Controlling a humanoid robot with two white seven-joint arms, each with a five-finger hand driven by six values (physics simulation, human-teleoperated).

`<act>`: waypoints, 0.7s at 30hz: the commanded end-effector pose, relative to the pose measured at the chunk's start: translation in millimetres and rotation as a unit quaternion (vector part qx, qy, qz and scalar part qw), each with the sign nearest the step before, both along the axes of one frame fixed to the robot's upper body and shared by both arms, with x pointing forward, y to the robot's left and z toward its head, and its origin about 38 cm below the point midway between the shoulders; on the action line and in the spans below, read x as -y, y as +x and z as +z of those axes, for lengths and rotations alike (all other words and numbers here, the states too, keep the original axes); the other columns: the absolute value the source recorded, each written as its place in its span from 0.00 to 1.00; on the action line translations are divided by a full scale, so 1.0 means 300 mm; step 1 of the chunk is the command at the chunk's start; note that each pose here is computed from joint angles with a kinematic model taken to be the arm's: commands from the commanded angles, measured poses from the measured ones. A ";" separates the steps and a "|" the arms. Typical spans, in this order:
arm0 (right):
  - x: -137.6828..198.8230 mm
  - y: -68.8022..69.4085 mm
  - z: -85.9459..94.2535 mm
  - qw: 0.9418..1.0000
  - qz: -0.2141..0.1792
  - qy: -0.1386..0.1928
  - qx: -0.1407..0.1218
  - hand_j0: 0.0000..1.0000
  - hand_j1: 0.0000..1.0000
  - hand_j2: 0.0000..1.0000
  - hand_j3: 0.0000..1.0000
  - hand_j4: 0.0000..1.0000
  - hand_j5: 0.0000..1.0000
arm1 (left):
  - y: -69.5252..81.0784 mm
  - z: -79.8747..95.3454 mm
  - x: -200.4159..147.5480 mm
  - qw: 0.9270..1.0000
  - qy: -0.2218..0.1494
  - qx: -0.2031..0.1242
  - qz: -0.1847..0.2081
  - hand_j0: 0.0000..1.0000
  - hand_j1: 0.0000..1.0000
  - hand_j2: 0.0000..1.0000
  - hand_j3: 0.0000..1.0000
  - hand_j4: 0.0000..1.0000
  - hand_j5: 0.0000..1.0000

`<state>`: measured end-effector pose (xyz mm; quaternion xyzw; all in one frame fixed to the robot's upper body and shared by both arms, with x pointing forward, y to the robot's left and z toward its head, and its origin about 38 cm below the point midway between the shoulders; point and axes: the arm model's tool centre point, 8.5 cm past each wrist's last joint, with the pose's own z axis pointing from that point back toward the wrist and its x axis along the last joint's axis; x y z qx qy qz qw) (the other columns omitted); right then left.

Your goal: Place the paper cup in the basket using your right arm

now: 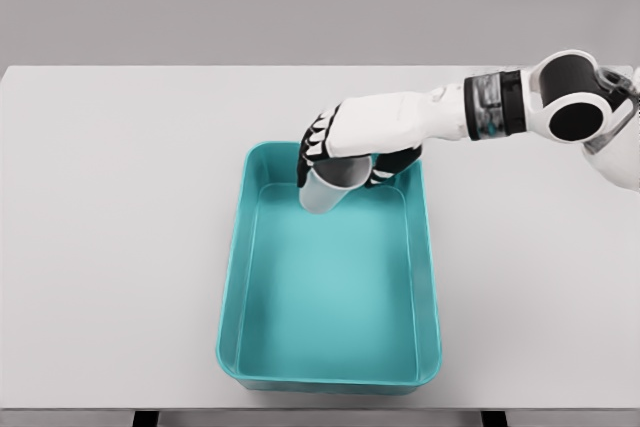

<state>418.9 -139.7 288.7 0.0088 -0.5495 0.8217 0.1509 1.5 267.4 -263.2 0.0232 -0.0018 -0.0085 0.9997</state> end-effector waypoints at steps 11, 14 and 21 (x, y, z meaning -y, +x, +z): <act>-0.023 -0.017 -0.063 1.000 0.003 -0.002 -0.026 0.71 0.71 0.71 0.71 0.71 0.71 | 0.000 0.000 0.000 1.000 0.000 0.000 0.000 1.00 1.00 1.00 1.00 1.00 1.00; -0.029 -0.023 -0.087 0.999 0.005 -0.009 -0.033 0.71 0.71 0.71 0.71 0.71 0.71 | 0.000 0.000 0.000 1.000 0.000 0.000 0.000 1.00 1.00 1.00 1.00 1.00 1.00; -0.033 -0.030 -0.128 0.999 0.008 -0.022 -0.045 0.71 0.71 0.71 0.71 0.71 0.71 | 0.000 0.000 0.000 1.000 0.000 0.000 0.000 1.00 1.00 1.00 1.00 1.00 1.00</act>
